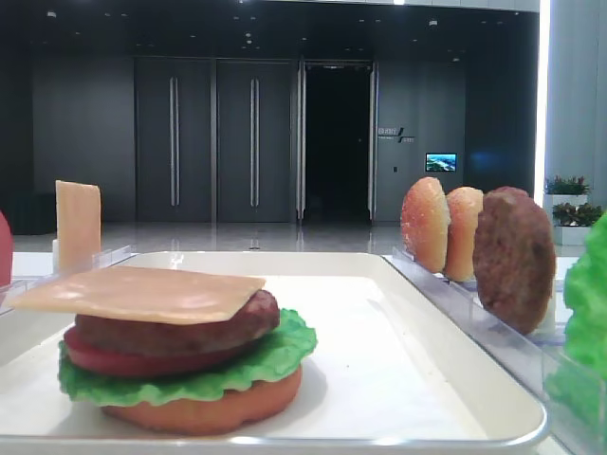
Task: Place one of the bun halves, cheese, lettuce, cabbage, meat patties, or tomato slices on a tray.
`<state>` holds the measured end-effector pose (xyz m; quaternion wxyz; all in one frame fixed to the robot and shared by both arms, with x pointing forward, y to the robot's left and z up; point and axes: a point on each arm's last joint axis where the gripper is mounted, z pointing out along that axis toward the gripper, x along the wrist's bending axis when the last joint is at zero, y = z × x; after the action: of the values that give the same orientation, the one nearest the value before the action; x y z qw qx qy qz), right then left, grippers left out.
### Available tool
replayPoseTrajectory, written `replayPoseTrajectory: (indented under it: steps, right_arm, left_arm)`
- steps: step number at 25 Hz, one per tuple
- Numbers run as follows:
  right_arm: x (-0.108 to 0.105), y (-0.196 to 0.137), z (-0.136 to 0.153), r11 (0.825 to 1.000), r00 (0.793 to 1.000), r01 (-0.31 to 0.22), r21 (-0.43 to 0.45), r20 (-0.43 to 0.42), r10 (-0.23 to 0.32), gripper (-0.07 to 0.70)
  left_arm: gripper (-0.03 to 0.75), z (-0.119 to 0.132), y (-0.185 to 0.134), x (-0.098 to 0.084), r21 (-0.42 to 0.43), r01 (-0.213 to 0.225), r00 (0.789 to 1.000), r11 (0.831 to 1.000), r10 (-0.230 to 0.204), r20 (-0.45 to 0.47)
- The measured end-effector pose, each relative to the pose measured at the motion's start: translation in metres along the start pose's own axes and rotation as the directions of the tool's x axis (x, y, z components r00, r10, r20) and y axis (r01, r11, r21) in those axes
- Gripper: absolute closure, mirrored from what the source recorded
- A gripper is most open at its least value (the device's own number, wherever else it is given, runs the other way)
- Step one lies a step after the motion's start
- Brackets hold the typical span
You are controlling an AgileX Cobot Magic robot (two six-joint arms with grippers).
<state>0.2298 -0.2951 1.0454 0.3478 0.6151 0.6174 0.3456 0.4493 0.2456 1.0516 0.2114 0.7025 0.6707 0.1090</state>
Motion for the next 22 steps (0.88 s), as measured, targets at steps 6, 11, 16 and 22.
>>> replayPoseTrajectory:
  steps: [6,11,16,22]
  right_arm:
    - [0.000,0.000,0.000,1.000,1.000,0.000,0.000,0.000,0.000,0.117]
    - [0.000,0.000,0.000,1.000,1.000,0.000,0.000,0.000,0.000,0.117]
    - [0.000,0.000,0.000,1.000,1.000,0.000,0.000,0.000,0.000,0.117]
    - [0.000,0.000,0.000,1.000,1.000,0.000,0.000,0.000,0.000,0.117]
  left_arm:
    - [0.195,-0.021,-0.007,0.017,-0.032,0.000,0.991,0.999,-0.005,-0.134]
    - [0.195,-0.032,-0.012,0.024,-0.035,0.000,0.979,0.999,-0.007,-0.202]
    - [0.195,-0.039,-0.016,0.027,-0.040,0.009,0.972,0.999,-0.018,-0.233]
    - [0.195,-0.044,-0.020,0.031,-0.062,0.021,0.964,0.998,-0.037,-0.263]
